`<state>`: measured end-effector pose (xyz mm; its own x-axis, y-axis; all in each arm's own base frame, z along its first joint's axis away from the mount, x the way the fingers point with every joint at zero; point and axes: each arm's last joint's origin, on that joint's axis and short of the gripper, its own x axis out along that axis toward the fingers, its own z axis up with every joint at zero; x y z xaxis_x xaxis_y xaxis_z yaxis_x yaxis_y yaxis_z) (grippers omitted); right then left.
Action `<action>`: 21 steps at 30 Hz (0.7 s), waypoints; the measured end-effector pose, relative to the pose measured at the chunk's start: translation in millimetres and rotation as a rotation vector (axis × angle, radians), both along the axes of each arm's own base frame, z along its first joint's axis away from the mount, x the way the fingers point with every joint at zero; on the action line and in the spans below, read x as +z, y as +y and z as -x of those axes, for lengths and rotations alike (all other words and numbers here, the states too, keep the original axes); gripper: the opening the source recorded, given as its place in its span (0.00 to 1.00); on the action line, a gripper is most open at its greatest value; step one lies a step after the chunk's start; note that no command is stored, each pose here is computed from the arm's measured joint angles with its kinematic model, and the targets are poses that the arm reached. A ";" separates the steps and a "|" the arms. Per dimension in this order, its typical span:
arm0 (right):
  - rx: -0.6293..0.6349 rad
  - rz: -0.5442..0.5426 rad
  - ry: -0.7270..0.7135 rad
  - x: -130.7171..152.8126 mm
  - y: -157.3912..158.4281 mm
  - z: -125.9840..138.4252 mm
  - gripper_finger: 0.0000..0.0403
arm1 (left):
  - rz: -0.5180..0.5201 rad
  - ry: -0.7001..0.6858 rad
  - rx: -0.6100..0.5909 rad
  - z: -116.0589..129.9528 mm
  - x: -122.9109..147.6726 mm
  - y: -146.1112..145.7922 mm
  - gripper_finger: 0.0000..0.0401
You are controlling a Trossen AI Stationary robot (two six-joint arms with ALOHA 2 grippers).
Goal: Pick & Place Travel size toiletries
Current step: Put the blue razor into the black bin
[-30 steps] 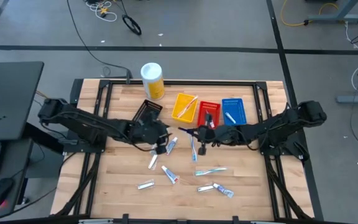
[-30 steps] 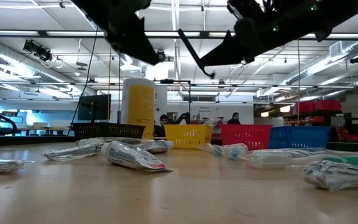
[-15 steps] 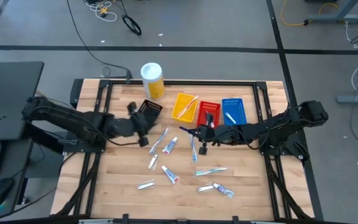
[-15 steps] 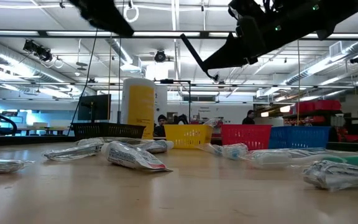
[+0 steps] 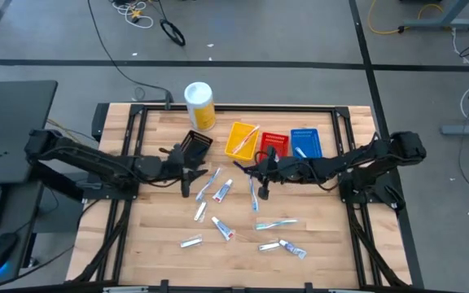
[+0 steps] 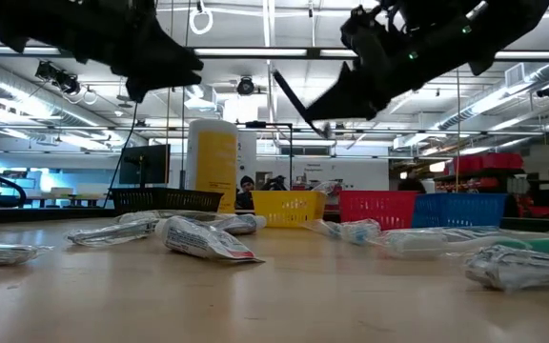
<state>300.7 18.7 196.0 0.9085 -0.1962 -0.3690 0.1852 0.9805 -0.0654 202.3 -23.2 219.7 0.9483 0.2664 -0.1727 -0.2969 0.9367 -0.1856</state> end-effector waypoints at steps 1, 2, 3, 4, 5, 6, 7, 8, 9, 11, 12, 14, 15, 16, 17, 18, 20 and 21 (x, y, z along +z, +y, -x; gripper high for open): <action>0.029 -0.013 -0.022 1.4 0.2 -1.2 0.06 | 0.007 -0.021 -0.020 -3.6 -1.0 -1.1 0.40; 0.058 -0.027 -0.060 3.0 0.8 -3.6 0.06 | 0.012 -0.042 -0.035 -6.8 -2.4 -2.1 0.40; 0.087 -0.039 -0.104 5.0 1.5 -6.7 0.06 | 0.006 -0.053 -0.037 -10.1 -4.5 -2.8 0.40; 0.104 -0.046 -0.127 6.0 1.8 -8.1 0.06 | 0.000 -0.069 -0.046 -13.8 -5.8 -3.7 0.40; 0.119 -0.051 -0.145 6.5 2.2 -9.3 0.06 | -0.006 -0.089 -0.053 -17.5 -6.6 -4.5 0.40; 0.133 -0.056 -0.163 6.0 2.6 -11.1 0.06 | -0.014 -0.120 -0.064 -21.2 -6.4 -5.2 0.40; 0.144 -0.059 -0.168 4.7 2.8 -12.3 0.06 | -0.017 -0.160 -0.070 -24.3 -5.2 -5.7 0.40; 0.146 -0.058 -0.161 3.4 3.0 -12.5 0.06 | -0.022 -0.200 -0.081 -27.3 -4.4 -6.5 0.40; 0.146 -0.057 -0.160 2.2 3.0 -12.9 0.06 | -0.022 -0.229 -0.088 -31.2 -4.0 -7.3 0.40; 0.147 -0.057 -0.171 1.4 3.1 -14.4 0.06 | -0.040 -0.236 -0.096 -37.5 -6.4 -8.2 0.40; 0.147 -0.057 -0.172 1.4 3.1 -14.4 0.06 | -0.043 -0.233 -0.100 -42.3 -7.0 -8.8 0.40; 0.147 -0.057 -0.196 3.0 3.1 -15.3 0.06 | -0.044 -0.225 -0.115 -50.0 -7.8 -9.0 0.40; 0.147 -0.059 -0.205 3.6 3.2 -15.7 0.06 | -0.044 -0.218 -0.126 -54.3 -8.9 -9.3 0.40; 0.147 -0.066 -0.210 3.9 3.3 -15.8 0.06 | -0.044 -0.213 -0.140 -58.9 -9.1 -10.0 0.40; 0.161 -0.072 -0.223 4.8 3.7 -16.1 0.06 | -0.046 -0.208 -0.142 -62.6 -9.5 -10.3 0.40; 0.178 -0.076 -0.235 5.8 4.2 -16.5 0.06 | -0.052 -0.205 -0.139 -65.8 -9.3 -10.5 0.40; 0.188 -0.078 -0.233 5.3 4.6 -16.7 0.06 | -0.068 -0.209 -0.127 -72.0 -7.1 -10.9 0.40; 0.189 -0.079 -0.227 4.5 4.6 -16.7 0.06 | -0.074 -0.209 -0.127 -74.2 -6.4 -10.9 0.40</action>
